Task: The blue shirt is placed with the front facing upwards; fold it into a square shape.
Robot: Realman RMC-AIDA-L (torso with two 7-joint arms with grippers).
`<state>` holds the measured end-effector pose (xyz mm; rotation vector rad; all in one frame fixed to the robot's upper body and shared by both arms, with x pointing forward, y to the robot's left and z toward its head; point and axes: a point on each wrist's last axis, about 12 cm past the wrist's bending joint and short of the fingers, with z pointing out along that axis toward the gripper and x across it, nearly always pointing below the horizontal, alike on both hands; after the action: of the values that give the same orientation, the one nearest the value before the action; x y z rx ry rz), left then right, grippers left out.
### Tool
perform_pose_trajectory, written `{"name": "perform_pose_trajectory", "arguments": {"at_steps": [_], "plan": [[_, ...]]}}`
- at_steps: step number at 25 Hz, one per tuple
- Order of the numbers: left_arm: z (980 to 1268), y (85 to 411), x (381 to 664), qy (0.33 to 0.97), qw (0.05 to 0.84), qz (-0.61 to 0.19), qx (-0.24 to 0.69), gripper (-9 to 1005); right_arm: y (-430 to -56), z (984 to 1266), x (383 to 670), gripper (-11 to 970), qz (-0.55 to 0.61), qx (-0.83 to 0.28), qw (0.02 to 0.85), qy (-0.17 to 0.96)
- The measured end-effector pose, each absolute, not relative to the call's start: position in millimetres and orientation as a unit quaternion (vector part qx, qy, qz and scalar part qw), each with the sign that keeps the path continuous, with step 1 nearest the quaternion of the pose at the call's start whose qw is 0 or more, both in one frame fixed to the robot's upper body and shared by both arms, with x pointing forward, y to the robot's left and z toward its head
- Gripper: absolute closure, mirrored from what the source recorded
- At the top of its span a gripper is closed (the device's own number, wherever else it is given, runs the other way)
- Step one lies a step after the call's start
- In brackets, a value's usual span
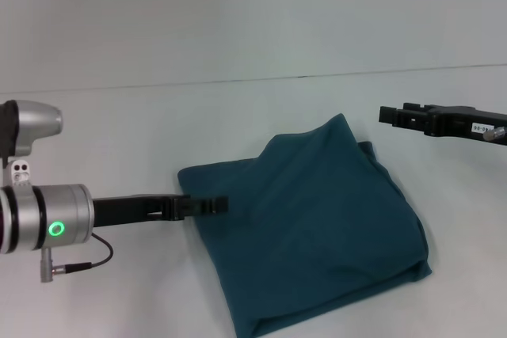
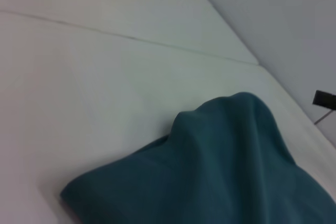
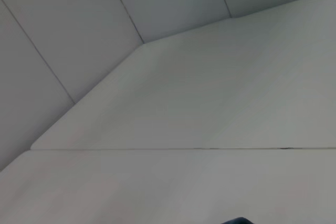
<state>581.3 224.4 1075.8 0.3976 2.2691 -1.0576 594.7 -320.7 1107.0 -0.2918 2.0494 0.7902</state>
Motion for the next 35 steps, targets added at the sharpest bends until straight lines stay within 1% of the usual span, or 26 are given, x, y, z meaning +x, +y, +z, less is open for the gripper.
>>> {"name": "perform_pose_trajectory", "arguments": {"at_steps": [10,18,35], "plan": [[1069.8,213.5,588.3,0.865,0.296,-0.372,0.16,86,-317.8,1107.8,595.3,285,0.325,-0.12,0.44,0.828],[1068.2,215.8,592.7,0.875,0.298,-0.346,0.16,88,-318.6,1106.9,594.2,285,0.326,-0.118,0.439,0.829],[1069.9,202.8,594.6,0.874,0.29,-0.346,0.181,92,-318.2,1107.3,594.6,284,0.327,-0.116,0.439,0.829]]}}
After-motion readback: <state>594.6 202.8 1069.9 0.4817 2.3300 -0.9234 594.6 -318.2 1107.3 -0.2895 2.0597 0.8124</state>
